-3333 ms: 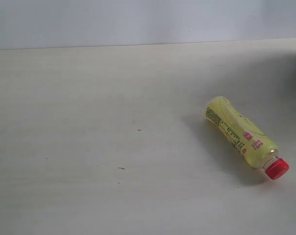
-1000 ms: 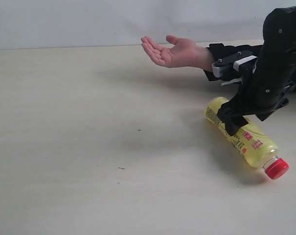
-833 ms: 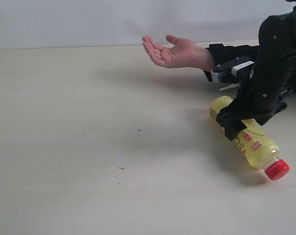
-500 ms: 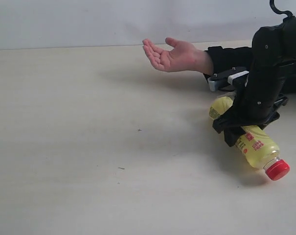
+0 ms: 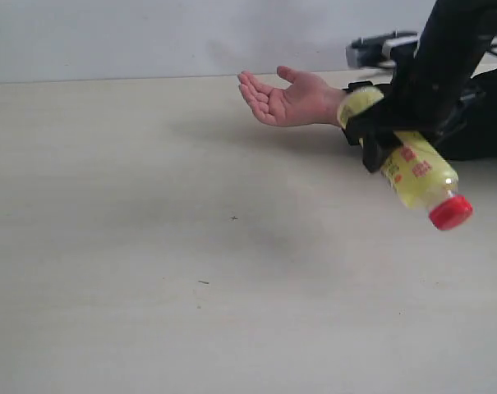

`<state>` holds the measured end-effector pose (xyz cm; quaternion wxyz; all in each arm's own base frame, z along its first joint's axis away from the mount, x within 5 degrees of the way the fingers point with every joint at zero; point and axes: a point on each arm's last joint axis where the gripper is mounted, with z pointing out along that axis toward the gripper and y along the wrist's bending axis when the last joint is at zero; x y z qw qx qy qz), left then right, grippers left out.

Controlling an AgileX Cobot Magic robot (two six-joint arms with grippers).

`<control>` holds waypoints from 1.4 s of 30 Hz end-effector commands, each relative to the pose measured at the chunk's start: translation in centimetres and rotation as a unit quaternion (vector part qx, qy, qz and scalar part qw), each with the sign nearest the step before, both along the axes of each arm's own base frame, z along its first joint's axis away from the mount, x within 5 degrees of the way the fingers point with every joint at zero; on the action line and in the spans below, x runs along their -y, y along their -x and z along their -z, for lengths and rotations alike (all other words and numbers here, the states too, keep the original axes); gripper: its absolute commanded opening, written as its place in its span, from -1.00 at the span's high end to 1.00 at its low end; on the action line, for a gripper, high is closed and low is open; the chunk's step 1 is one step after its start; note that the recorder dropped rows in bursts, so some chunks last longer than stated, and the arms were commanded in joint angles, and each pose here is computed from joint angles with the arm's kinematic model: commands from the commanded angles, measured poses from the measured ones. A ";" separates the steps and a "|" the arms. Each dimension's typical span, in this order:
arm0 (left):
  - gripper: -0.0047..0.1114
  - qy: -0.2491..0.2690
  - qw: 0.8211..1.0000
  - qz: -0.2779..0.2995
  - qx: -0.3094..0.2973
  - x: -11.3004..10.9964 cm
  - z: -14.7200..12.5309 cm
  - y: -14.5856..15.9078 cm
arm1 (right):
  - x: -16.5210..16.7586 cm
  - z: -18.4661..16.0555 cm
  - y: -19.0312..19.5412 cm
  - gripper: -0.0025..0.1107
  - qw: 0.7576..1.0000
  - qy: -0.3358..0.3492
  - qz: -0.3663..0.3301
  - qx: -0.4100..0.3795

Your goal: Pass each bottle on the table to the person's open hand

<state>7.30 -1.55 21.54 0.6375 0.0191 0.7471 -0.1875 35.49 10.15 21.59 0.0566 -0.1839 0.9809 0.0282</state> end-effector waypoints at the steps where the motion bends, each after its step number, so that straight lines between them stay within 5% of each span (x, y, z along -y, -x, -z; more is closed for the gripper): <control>1: 0.90 0.001 1.000 -0.001 -0.001 0.0 0.2 0.0 | -1.0 -4.3 -2.1 0.96 0.997 -0.041 0.023 0.060; 10: 0.90 0.001 1.000 -0.001 -0.001 0.0 0.2 0.0 | -4.8 -5.6 -8.2 0.96 0.978 -0.185 0.056 0.083; 30: 0.90 0.001 1.000 -0.001 -0.001 0.0 0.2 0.0 | -6.2 1.9 -14.5 0.93 0.962 -0.206 0.119 0.134; 36: 0.90 0.001 1.000 -0.001 -0.001 0.0 0.2 0.0 | -6.2 1.7 -14.9 0.46 0.957 -0.212 0.123 0.154; 42: 0.90 0.001 1.000 -0.001 -0.001 0.0 0.2 0.0 | -6.2 1.7 -14.9 -0.32 0.958 -0.211 0.119 0.156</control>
